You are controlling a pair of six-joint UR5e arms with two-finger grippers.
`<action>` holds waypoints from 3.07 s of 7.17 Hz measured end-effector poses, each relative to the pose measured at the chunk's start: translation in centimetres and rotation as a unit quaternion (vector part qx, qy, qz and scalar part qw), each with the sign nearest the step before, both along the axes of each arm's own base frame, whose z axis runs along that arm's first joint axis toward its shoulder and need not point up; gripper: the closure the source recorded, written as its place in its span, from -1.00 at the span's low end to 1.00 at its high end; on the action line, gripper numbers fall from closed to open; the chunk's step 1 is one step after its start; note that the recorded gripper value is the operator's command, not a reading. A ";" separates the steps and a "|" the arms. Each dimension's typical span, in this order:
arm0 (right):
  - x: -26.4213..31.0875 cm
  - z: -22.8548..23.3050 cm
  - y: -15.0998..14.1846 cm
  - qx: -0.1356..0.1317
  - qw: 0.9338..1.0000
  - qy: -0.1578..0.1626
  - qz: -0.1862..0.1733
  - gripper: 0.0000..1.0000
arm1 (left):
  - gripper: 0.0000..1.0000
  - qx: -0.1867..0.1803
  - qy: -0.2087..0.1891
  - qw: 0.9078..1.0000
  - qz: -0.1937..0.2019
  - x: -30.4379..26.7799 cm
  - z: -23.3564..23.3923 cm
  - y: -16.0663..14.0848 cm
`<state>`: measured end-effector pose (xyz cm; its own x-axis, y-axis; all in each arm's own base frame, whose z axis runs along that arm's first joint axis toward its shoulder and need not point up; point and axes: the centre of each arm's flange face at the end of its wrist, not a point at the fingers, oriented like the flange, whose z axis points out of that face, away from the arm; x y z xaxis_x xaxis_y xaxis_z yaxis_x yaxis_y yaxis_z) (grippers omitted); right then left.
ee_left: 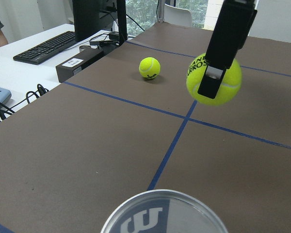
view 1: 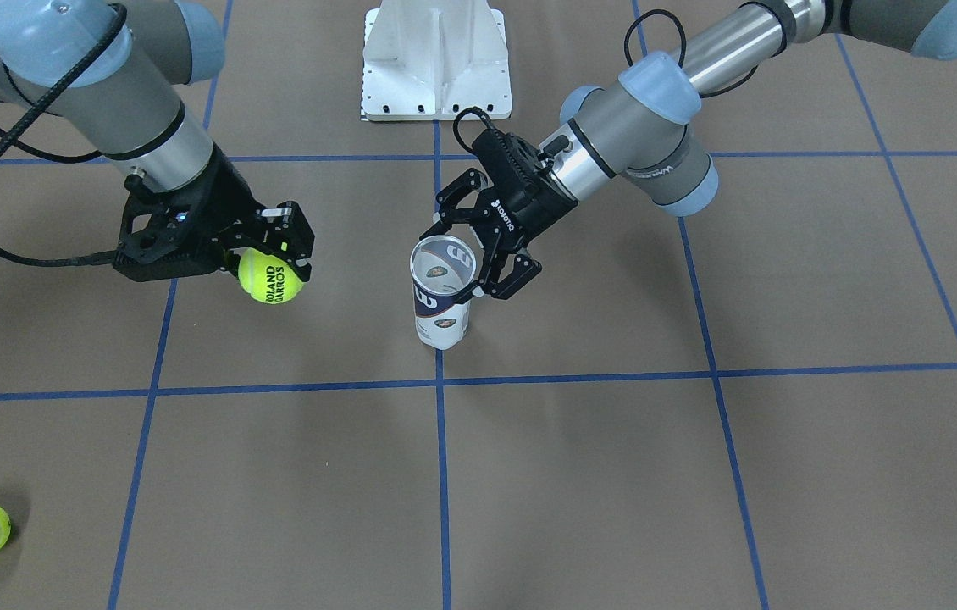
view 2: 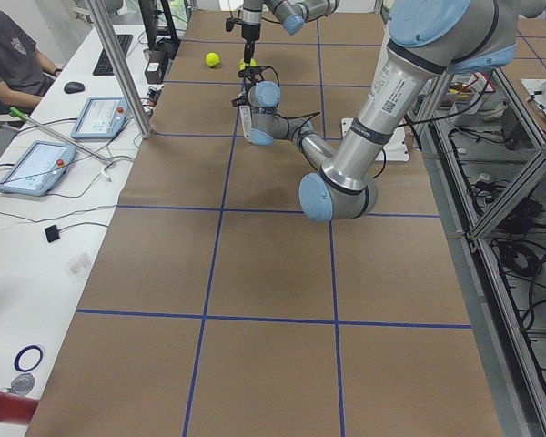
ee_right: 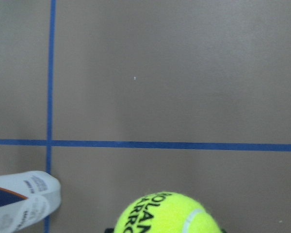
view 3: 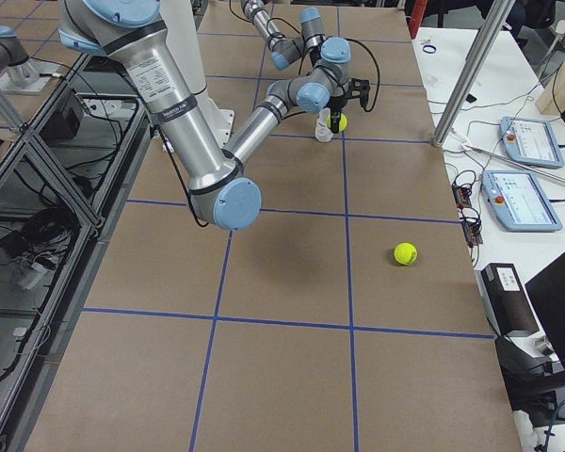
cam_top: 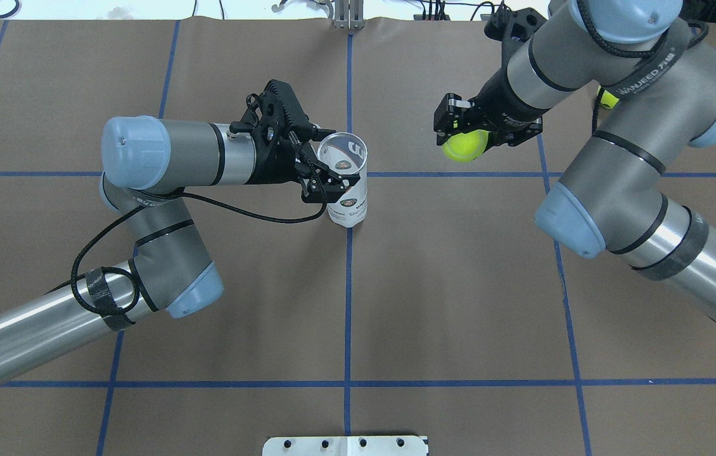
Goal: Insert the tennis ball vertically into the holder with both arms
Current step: 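Carry the ball with the right gripper over the can's opening, then lower the ball into the can and open the right gripper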
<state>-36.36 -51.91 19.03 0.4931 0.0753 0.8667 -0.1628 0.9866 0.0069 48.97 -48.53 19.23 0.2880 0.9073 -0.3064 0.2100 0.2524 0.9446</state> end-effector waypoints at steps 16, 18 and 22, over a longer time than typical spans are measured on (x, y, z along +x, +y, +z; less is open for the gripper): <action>-8.9 -11.3 2.2 -0.030 0.999 -0.016 0.024 -0.60 | -0.92 -0.009 0.001 1.000 0.003 0.4 0.4 0.1; -8.9 -11.2 2.2 -0.030 0.999 -0.015 0.024 -0.63 | -0.92 -0.009 0.003 1.000 0.003 0.3 0.4 0.2; -8.9 -11.2 2.3 -0.030 0.999 -0.016 0.023 -0.67 | -0.91 -0.014 0.009 1.000 0.004 0.3 0.3 0.2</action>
